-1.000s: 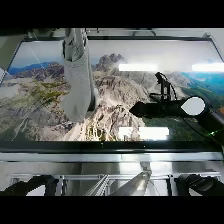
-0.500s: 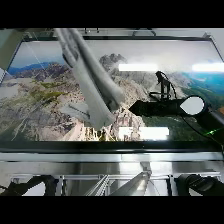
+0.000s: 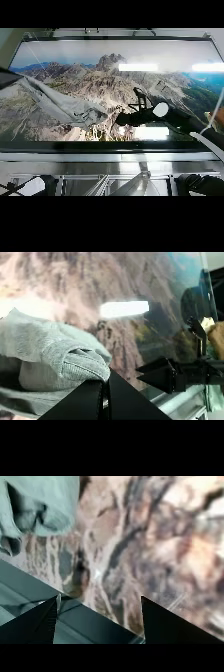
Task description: Fold the shirts.
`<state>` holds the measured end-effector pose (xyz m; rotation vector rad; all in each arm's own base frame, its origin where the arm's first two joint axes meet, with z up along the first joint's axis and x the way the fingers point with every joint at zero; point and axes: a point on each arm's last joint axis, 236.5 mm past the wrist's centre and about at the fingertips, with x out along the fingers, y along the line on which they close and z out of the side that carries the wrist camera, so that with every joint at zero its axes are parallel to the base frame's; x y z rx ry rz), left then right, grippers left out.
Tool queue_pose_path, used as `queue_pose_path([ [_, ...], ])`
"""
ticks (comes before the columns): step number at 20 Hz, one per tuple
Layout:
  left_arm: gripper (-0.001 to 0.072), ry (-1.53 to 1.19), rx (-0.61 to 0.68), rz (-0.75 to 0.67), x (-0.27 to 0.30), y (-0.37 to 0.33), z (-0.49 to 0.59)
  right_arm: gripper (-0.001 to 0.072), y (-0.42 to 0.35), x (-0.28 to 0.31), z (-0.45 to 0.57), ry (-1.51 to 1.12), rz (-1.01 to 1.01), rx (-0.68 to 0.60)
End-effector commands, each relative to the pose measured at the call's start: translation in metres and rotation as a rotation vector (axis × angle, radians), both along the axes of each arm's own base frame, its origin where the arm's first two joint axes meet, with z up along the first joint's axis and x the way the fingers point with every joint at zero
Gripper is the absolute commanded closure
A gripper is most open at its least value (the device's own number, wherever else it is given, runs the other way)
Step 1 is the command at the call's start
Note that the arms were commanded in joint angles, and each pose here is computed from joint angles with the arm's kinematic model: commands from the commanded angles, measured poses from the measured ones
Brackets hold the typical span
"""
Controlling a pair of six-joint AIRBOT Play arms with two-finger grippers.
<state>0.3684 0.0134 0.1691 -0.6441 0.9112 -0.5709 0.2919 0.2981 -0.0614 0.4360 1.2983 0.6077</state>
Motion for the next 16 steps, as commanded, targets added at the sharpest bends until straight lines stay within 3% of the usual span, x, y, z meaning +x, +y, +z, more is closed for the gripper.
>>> queue_pose_path([
  [1,0.0685,0.064,-0.017,0.064,-0.008,0.027,-0.06,0.0134,0.037,0.0,-0.015,-0.014,0.016,0.096],
  [8,0.0685,0.147,-0.087,-0.049,-0.003,0.016,-0.086,0.0146,0.075,0.048,-0.028,-0.021,-0.041,0.188],
  [9,0.0685,0.151,-0.09,-0.063,-0.001,0.015,-0.087,0.0243,0.081,0.055,-0.029,-0.024,-0.035,0.194],
  [10,0.0685,0.156,-0.094,-0.08,0.0,0.013,-0.087,0.0391,0.087,0.058,-0.031,-0.018,-0.025,0.203],
  [11,0.0685,0.158,-0.098,-0.092,0.001,0.014,-0.087,0.0422,0.092,0.06,-0.032,-0.011,-0.012,0.212],
  [12,0.0685,0.155,-0.095,-0.093,0.004,0.015,-0.086,0.052,0.096,0.059,-0.032,0.002,-0.002,0.224],
  [13,0.0686,0.149,-0.09,-0.092,0.006,0.018,-0.085,0.0698,0.097,0.058,-0.033,0.006,0.002,0.225],
  [16,0.0687,0.104,-0.073,-0.071,0.014,0.028,-0.071,0.0698,0.09,0.055,-0.014,-0.019,0.063,0.233],
])
